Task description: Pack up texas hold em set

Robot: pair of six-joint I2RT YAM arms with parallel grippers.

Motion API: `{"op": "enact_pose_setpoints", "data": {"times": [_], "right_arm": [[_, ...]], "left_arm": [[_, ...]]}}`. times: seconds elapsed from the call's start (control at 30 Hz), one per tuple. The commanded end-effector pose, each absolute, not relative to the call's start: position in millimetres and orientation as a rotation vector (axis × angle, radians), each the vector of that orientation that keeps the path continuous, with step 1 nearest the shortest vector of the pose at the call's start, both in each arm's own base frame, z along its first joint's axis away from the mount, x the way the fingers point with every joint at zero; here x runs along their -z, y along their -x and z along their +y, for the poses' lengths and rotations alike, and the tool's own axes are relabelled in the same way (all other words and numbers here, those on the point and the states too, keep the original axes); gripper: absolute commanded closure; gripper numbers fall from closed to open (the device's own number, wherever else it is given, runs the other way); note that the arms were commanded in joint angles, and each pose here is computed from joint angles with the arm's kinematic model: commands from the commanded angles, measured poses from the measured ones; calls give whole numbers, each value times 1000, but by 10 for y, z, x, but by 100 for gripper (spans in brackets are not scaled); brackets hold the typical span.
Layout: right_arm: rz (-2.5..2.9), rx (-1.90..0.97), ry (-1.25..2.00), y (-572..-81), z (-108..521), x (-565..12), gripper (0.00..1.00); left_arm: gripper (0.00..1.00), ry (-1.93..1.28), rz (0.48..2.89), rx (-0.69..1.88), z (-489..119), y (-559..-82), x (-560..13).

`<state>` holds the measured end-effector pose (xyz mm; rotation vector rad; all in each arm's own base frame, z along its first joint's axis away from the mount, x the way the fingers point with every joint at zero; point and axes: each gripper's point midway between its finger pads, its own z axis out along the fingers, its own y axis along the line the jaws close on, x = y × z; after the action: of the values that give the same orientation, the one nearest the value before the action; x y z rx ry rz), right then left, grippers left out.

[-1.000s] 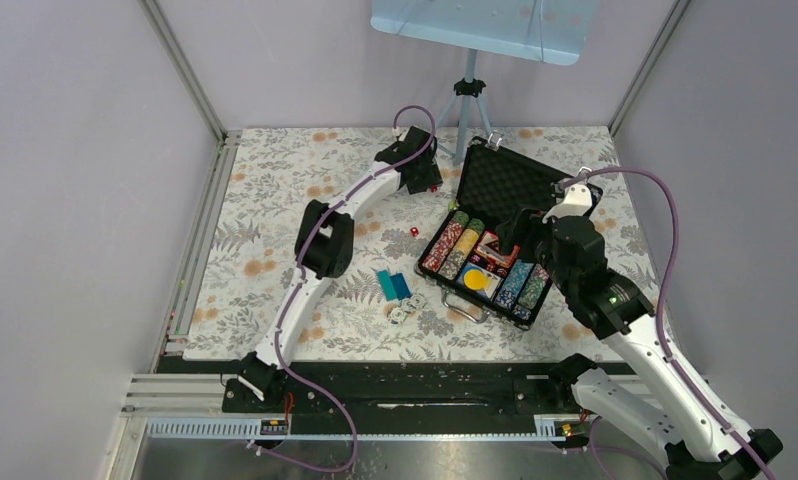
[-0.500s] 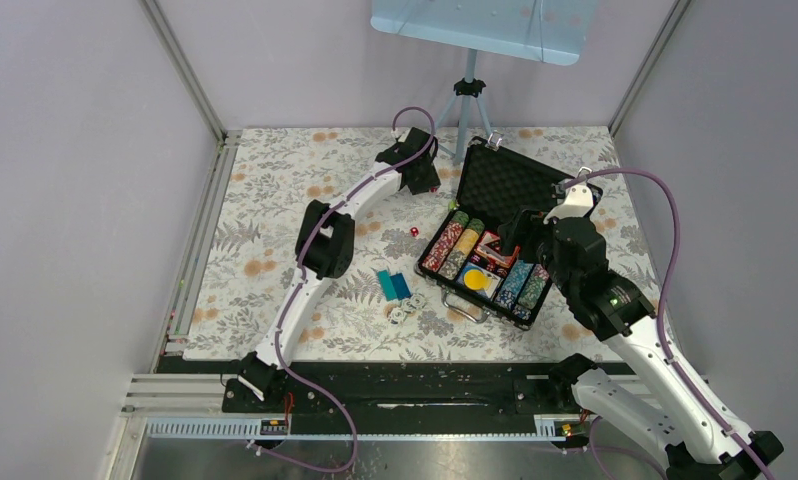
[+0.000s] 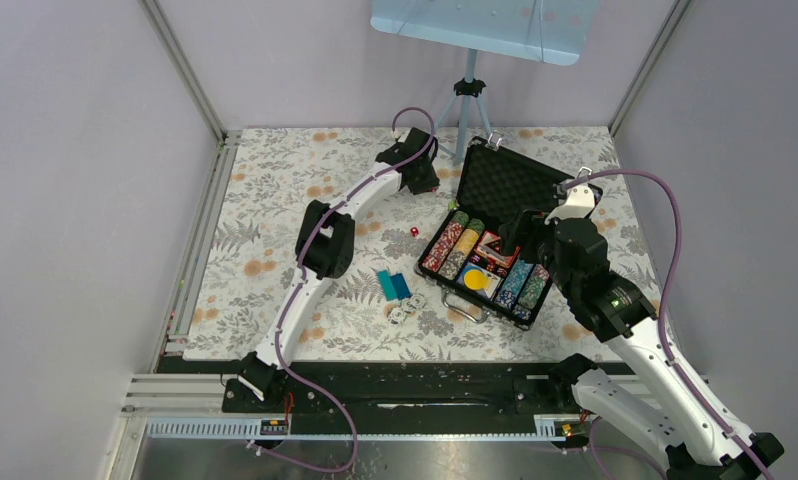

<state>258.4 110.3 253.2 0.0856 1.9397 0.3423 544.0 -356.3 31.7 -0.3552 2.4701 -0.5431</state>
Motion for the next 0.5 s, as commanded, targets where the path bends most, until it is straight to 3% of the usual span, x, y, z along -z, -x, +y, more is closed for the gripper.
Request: {"op": "enact_pose_setpoints", "data": {"times": [0.0, 0.47], "right_arm": [[1928, -317, -94, -2588, 1051, -2543, 21], [1945, -336, -101, -2594, 1091, -2498, 21]], "left_arm": [[73, 394, 2431, 527, -3483, -5554, -309], [74, 336, 2438, 461, -3309, -5373, -315]]}}
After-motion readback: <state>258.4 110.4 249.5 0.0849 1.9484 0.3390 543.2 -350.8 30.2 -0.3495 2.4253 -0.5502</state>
